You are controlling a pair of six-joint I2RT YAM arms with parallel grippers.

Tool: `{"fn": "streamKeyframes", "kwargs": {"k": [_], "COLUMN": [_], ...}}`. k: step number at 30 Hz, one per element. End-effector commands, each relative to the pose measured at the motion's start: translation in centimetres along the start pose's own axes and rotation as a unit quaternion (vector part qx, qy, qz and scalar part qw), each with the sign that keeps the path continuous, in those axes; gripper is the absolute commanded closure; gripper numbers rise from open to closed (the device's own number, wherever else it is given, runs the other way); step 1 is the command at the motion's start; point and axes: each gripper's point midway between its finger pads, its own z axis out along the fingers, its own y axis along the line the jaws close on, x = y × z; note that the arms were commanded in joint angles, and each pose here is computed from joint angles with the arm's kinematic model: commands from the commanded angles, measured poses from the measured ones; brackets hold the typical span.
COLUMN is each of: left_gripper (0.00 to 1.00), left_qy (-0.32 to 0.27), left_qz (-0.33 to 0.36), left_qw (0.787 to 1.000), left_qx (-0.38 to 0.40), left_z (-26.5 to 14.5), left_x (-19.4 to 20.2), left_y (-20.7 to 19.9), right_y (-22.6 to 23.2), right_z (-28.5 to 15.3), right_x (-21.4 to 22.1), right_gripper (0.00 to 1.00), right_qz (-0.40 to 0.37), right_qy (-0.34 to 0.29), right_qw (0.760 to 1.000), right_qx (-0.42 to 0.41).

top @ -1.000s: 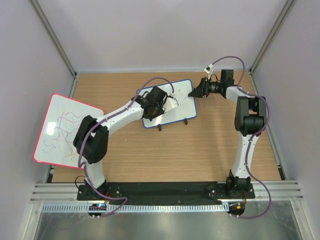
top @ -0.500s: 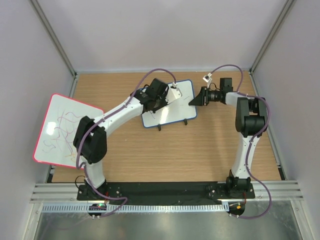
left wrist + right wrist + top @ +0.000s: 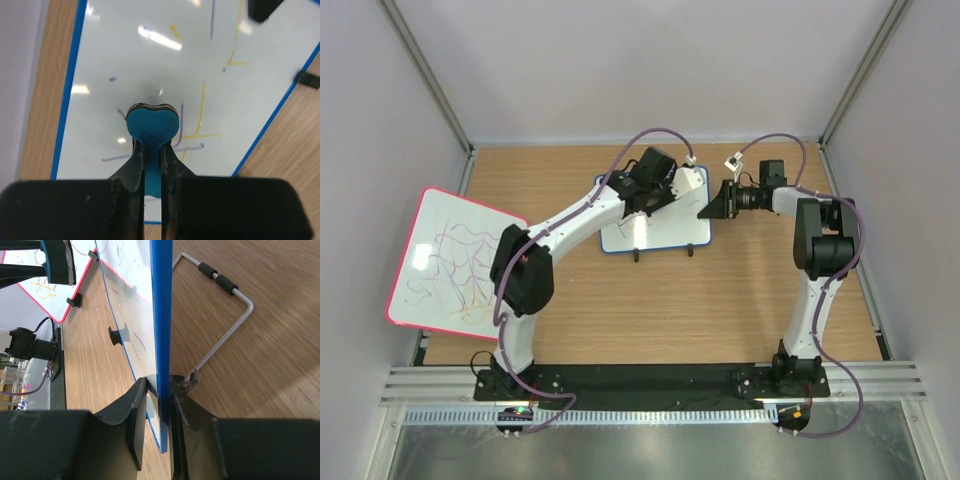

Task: Erase the whiteboard

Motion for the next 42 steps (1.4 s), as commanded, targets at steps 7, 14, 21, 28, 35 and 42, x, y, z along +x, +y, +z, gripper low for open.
{"fn": "streamKeyframes", "kwargs": {"k": [7,14,21,28,35,42], "left_gripper": [1.0,1.0,1.0,1.0,1.0,1.0], "left_qy": [-0.08,-0.074,-0.072,-0.076,-0.054,0.003], "left_qz": [0.011,0.018,0.028,0.03,-0.01,-0.018], "left_qw": [0.997,0.996,0.996,0.994,0.998,0.998], "left_qx": [-0.015,-0.037,0.036,0.075,-0.012,-0.059], "left_z": [3.5,5.7,6.8,8.0,9.3,8.1], "left_x": [-7.0,-7.7,-7.0,-7.8,-8.1,-2.3], "left_y": [-0.2,0.6,-4.9,-9.3,-6.0,-3.1], "right_y": [1.5,1.8,1.9,2.0,1.8,2.0], "right_z": [-0.5,-0.7,-0.8,-0.8,-0.9,-0.9], "right_x": [-0.3,0.0,-0.1,0.0,0.1,-0.1], "right_gripper": [0.91,0.98,0.99,0.99,0.99,0.99], "right_qz": [-0.025,-0.029,-0.039,-0.039,-0.041,-0.044], "right_qy": [0.008,0.014,0.016,0.015,0.018,0.017], "right_qw": [1.0,0.999,0.999,0.999,0.999,0.999], "right_qx": [0.009,0.009,0.01,0.01,0.017,0.016]}}
